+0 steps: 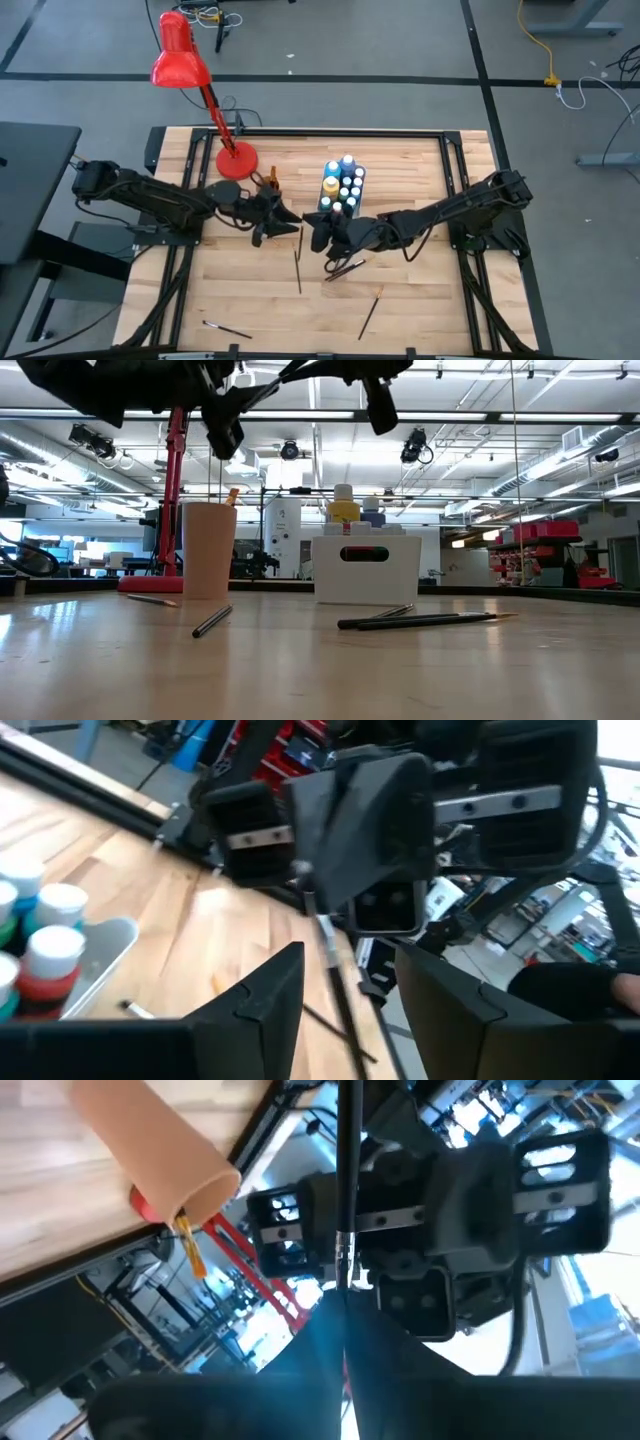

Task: Pick & Place Paint Supplies
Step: Put the white paint brush into the orange cup

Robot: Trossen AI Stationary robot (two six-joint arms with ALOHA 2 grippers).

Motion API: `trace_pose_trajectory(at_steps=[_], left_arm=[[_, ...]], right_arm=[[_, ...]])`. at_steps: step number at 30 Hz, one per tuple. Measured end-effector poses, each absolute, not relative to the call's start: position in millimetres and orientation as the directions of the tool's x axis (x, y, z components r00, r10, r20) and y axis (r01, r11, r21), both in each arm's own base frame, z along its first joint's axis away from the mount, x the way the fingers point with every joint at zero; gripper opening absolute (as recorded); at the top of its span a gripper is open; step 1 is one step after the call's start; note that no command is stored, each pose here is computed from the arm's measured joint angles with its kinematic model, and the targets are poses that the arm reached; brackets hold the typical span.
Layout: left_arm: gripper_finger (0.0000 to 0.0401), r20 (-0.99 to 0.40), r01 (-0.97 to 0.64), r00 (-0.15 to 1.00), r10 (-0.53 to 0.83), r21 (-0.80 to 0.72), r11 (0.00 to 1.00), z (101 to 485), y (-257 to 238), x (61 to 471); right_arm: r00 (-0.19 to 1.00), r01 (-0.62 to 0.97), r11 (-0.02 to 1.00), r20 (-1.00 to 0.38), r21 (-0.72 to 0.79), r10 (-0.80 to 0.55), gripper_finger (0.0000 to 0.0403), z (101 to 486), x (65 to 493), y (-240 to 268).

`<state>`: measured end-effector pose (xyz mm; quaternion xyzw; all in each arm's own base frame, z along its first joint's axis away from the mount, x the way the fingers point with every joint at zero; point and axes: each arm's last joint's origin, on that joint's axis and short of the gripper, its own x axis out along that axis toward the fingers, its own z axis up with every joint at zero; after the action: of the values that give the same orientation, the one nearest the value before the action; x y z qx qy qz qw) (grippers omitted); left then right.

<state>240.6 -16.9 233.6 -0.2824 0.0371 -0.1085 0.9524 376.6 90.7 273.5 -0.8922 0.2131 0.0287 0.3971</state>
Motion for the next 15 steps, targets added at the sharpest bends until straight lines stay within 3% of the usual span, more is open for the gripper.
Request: trace_pose_trajectory(at_steps=[15], left_arm=[[0.0158,0.003,0.207,0.969,-0.246,-0.549,0.810,238,-17,242]], right_arm=[[0.931,-0.313,-0.582,-0.120,-0.751,-0.345,0.0001,285,383,76]])
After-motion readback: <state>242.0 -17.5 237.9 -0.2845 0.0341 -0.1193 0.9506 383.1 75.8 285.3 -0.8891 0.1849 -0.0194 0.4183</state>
